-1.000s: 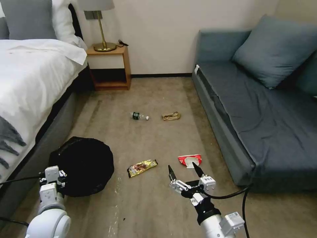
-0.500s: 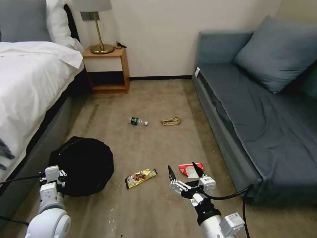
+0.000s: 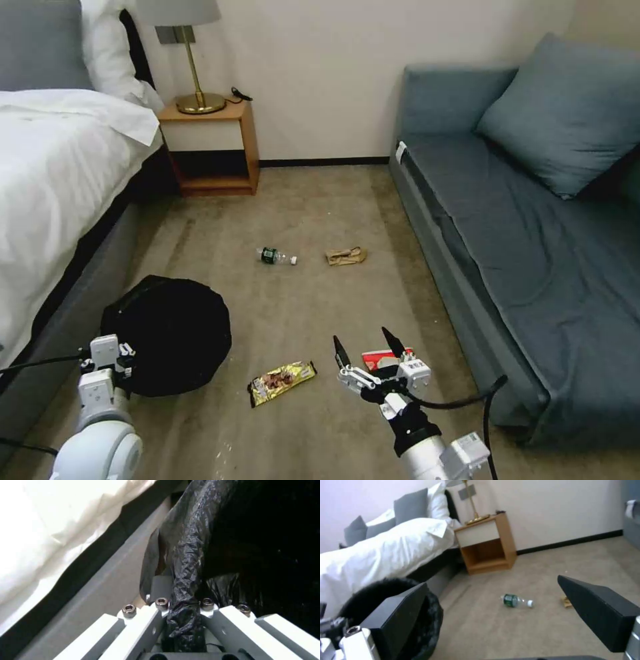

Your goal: Pick up the trash bin, then pick up the garbage on the floor and place it into the trash bin.

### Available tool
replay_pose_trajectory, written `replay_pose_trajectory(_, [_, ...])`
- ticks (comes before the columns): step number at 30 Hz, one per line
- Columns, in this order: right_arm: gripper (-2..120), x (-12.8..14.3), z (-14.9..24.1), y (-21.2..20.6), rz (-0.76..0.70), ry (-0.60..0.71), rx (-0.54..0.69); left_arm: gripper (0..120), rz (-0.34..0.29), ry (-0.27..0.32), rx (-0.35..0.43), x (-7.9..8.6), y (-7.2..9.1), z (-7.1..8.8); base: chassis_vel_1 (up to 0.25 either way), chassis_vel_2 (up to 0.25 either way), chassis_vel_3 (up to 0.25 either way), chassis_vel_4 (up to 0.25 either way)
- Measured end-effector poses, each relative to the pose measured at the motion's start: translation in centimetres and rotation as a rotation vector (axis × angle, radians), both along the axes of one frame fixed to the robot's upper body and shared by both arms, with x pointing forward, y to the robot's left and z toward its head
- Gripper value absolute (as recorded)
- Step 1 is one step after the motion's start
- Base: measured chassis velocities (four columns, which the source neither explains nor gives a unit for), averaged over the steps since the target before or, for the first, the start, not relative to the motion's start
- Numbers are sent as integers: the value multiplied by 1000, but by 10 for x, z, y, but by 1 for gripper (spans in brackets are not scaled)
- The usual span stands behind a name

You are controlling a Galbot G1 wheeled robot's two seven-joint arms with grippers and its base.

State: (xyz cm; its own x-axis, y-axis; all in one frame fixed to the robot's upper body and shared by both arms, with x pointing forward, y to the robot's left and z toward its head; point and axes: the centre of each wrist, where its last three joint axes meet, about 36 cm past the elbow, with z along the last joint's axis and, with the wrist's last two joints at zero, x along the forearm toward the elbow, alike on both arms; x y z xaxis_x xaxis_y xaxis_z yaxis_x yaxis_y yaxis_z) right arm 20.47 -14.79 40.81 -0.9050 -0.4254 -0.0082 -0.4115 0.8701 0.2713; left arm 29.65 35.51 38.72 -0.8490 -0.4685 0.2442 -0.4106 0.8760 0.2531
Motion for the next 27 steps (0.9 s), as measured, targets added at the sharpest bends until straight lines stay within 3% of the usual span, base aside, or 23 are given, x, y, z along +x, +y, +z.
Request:
replay_pose_trajectory(9, [100, 38, -15, -32, 82, 74, -100, 2, -3, -21, 10, -1, 17, -5, 0, 0, 0, 0])
replay_pose_trajectory(15, [100, 79, -26, -61, 142, 96, -195, 2, -1, -40, 19, -1, 28, -5, 0, 0, 0, 0])
replay_pose_trajectory(16, [100, 101, -32, -71, 171, 100, -230, 2, 0, -36, 19, -1, 31, -6, 0, 0, 0, 0])
replay_pose_trajectory(19, [100, 121, -38, -79, 208, 108, -256, 2, 4, -31, 17, -2, 32, -8, 0, 0, 0, 0])
replay_pose_trajectory(21, [100, 154, -47, -87, 267, 120, -284, 2, 1, -21, 13, -2, 34, -15, 0, 0, 0, 0])
replay_pose_trajectory(23, [100, 160, -49, -88, 276, 122, -290, 2, -1, -19, 13, -2, 35, -16, 0, 0, 0, 0])
replay_pose_trajectory(25, [100, 206, -59, -86, 338, 125, -340, 2, -10, -6, 22, -3, 39, -22, 0, 0, 0, 0])
replay_pose_trajectory(27, [100, 211, -61, -85, 347, 127, -348, 2, -12, -3, 23, -3, 39, -22, 0, 0, 0, 0])
